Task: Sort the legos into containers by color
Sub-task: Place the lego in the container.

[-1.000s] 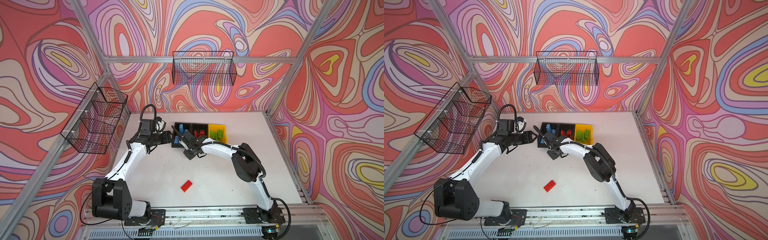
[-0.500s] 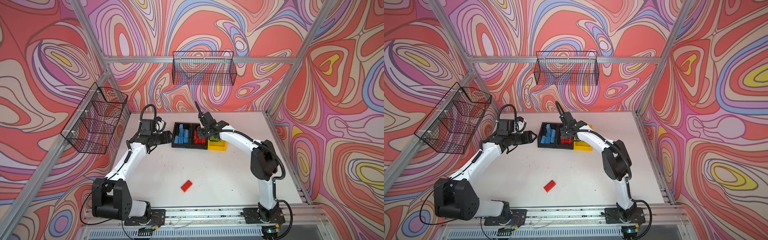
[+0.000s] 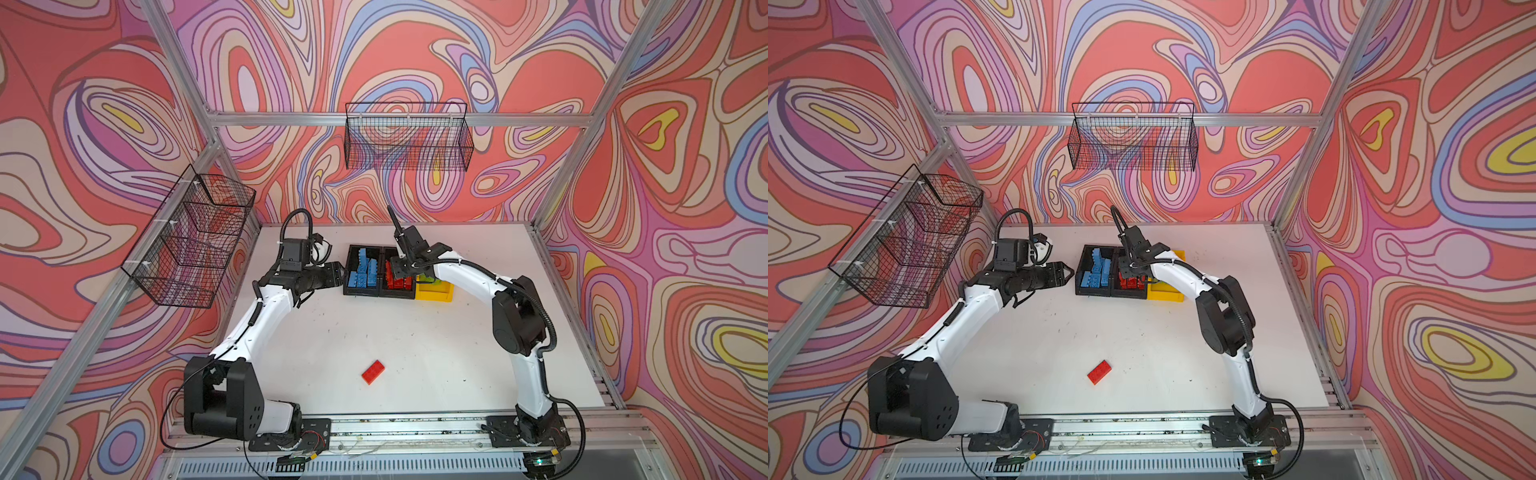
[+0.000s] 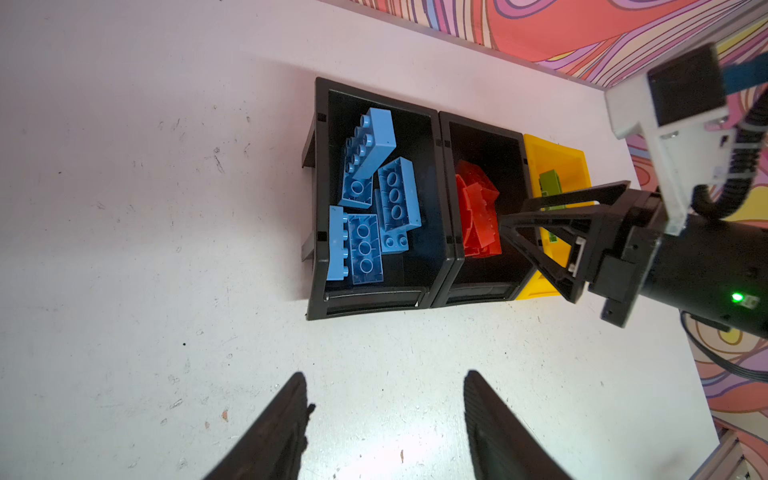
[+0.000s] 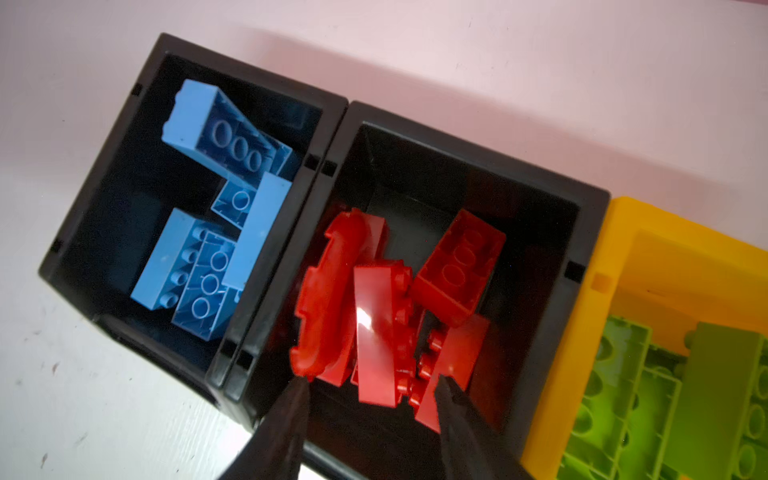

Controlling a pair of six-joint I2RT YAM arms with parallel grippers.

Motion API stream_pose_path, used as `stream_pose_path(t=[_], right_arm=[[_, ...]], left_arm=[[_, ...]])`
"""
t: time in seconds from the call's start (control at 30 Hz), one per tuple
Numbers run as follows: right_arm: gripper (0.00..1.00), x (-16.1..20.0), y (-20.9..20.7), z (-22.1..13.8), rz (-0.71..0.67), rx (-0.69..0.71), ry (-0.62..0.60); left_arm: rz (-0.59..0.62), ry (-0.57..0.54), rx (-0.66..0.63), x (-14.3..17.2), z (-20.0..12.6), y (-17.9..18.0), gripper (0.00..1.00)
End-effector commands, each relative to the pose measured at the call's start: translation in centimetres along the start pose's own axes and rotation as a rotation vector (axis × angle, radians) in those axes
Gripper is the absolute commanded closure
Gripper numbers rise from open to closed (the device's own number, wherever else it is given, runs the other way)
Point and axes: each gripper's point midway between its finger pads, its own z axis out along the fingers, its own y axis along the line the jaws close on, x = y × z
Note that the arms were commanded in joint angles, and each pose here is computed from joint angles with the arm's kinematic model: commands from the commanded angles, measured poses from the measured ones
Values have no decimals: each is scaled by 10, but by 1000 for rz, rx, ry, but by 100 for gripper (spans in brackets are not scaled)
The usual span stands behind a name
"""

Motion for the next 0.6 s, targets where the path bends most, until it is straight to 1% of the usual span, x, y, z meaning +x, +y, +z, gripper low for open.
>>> stream_pose_path(t=[0.0,0.07,0.1,0.17,0.23,0.3,0.33,0.4,0.47,0.57], right_arm=[[46,-3,22,-41,-36,-58,-47],[45,14,28,-53,-49,-6,-20],[44,25,33,-59,-18,6,4],[43,53,54,-68,57,-34,60],[39,93,79,-74,110,-45,125],[36,134,95,-74,166,-52,224],[35,154,108,-74,177,-69,270],[33,181,131,-78,174,-99,321],[29,198,149,-84,165,-124,345],[24,218,167,-87,157,-148,394]], left_arm=[[24,-16,-10,-1,-3,2,38],[25,-17,-17,-1,-3,4,38],[24,-18,-21,-2,-3,5,38],[17,-12,-15,-3,-2,5,37],[7,-20,-7,-5,-3,6,38],[-13,-26,4,-7,-4,8,38],[-23,-29,13,-8,-5,8,38],[-37,-31,28,-9,-6,7,38],[-42,-37,39,-11,-8,5,38],[-44,-48,48,-12,-12,3,38]])
